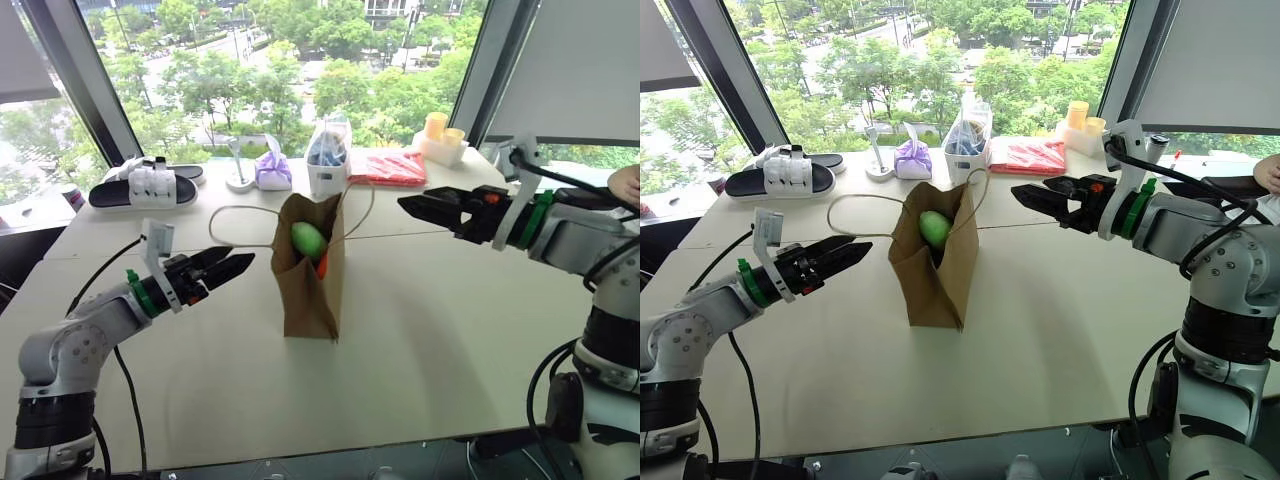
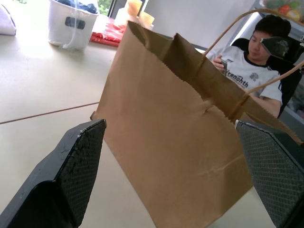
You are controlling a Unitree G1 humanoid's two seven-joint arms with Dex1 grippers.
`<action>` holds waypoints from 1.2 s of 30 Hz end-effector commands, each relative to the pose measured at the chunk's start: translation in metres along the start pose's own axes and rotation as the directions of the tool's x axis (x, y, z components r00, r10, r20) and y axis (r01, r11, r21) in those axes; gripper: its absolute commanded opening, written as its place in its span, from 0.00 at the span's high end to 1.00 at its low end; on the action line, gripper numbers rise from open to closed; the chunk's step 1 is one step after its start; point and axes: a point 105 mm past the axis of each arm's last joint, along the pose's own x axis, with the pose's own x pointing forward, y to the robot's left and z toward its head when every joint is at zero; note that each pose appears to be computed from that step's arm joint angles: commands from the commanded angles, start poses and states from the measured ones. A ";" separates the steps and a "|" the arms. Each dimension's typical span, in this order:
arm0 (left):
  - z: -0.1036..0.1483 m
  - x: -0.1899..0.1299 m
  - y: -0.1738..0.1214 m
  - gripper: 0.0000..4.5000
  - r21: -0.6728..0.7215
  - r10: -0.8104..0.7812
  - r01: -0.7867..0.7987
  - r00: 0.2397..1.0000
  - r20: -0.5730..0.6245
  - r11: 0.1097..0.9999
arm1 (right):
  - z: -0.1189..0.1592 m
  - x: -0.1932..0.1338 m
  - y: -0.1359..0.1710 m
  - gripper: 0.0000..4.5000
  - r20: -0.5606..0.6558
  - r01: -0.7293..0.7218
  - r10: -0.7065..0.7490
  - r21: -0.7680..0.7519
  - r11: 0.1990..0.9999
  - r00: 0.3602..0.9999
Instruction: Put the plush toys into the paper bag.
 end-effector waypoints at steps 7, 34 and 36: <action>-0.008 0.000 -0.017 0.01 0.185 -0.072 0.082 0.996 -0.060 0.979 | 0.007 0.001 0.011 0.00 0.036 -0.029 0.031 -0.065 0.997 0.999; -0.056 0.055 -0.067 0.00 0.292 -0.150 0.189 0.977 -0.150 0.938 | -0.102 0.082 0.043 1.00 -0.187 -0.234 0.192 -0.240 0.942 0.963; -0.056 0.062 -0.069 0.00 0.294 -0.153 0.189 0.978 -0.140 0.937 | -0.105 0.084 0.047 1.00 -0.202 -0.262 0.215 -0.243 0.934 0.955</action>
